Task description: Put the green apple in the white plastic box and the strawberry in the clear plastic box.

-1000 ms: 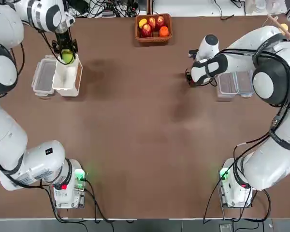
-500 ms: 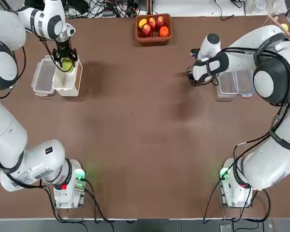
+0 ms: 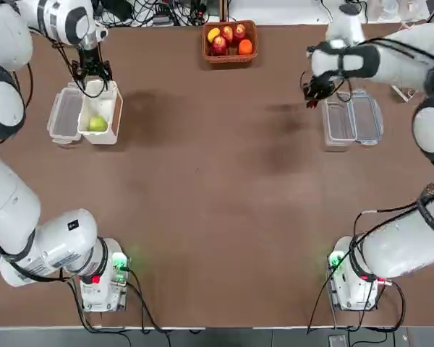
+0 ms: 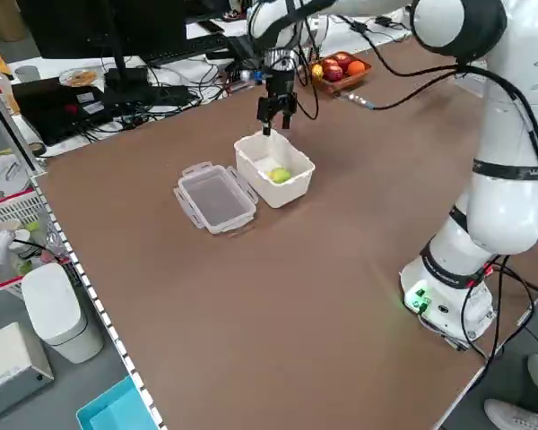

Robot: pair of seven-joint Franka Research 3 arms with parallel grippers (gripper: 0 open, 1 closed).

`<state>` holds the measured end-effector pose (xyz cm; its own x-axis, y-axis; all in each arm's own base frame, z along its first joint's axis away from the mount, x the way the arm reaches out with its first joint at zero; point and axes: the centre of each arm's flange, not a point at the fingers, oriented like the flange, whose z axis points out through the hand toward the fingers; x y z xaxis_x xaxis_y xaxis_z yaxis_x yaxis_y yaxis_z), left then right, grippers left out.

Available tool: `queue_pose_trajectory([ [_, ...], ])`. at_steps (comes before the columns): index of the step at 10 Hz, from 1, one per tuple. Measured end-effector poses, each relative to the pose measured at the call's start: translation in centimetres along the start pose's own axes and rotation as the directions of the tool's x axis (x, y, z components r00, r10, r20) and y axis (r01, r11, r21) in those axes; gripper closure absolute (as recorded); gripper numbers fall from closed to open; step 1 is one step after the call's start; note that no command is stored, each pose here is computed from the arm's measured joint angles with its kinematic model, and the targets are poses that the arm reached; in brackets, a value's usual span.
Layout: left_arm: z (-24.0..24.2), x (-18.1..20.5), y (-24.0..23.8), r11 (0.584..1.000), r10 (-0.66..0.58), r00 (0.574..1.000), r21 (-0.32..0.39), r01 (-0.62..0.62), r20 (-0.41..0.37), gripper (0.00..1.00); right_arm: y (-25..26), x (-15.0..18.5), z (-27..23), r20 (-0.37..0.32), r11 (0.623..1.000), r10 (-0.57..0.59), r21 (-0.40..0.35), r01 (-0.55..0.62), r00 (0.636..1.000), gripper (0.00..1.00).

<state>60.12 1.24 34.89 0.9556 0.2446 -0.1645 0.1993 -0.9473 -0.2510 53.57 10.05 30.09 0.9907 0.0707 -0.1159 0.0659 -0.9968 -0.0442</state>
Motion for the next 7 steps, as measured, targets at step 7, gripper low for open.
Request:
queue_pose_trajectory([
  [7,-22.3,-5.3,-2.1,0.941,0.191,0.973,-0.26,-0.219,-0.128,0.0,15.1,-2.1,3.5,-0.102,0.993,-0.115,-0.011,0.114,0.988,0.68],
])
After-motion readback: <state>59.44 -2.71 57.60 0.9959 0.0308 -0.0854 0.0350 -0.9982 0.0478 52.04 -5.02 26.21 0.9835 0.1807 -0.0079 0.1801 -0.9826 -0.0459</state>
